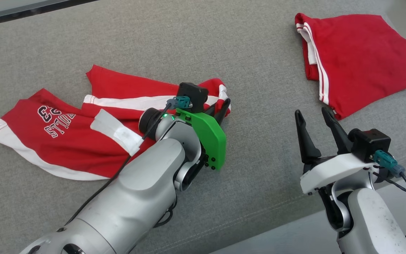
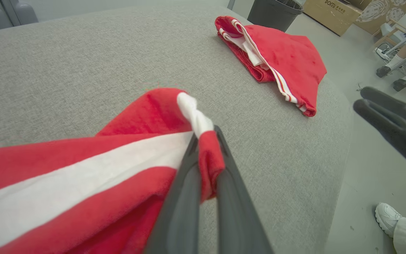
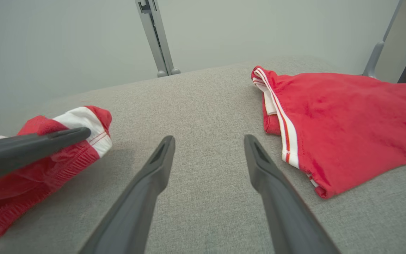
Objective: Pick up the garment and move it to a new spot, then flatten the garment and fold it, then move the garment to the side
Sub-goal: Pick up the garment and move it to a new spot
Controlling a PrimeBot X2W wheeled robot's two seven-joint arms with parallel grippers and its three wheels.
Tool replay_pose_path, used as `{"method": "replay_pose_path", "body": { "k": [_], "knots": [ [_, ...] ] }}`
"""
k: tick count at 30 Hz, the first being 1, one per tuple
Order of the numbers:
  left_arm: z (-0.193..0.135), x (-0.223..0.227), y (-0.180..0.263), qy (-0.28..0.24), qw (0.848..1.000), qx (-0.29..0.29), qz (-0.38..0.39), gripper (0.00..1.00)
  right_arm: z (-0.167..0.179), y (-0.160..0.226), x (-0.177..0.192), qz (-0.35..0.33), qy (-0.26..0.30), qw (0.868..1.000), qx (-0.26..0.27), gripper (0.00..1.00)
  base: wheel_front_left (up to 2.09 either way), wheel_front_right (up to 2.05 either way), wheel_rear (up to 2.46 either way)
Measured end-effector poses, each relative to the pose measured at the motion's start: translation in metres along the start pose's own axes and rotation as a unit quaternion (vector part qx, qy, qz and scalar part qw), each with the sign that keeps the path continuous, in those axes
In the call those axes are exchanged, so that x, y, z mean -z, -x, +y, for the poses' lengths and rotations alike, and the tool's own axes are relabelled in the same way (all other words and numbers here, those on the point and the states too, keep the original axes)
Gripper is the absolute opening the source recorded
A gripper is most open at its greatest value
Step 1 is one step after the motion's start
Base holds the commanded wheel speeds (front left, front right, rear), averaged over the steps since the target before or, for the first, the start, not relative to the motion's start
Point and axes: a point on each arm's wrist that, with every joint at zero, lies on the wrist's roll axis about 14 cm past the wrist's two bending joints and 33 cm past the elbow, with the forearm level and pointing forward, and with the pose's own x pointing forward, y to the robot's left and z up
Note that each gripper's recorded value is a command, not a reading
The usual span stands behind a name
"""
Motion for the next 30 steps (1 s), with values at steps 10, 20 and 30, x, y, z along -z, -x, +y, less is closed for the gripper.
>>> {"method": "replay_pose_path", "body": {
  "k": [10,20,30],
  "knots": [
    [0.008,0.035,0.01,0.011,0.999,-0.022,0.039,1.0,-0.001,0.001,0.006,0.005,-0.003,1.0,0.003,1.0,0.0,0.0,0.0],
    [0.013,0.016,0.03,0.04,0.998,-0.048,0.008,1.0,0.012,-0.002,-0.001,-0.002,0.0,1.0,-0.016,1.0,0.0,0.0,0.0],
    [0.101,-0.013,0.065,0.06,0.983,-0.176,0.002,1.0,0.027,-0.003,-0.009,-0.01,0.0,0.999,-0.036,1.0,0.0,0.0,0.0]
  ]
}}
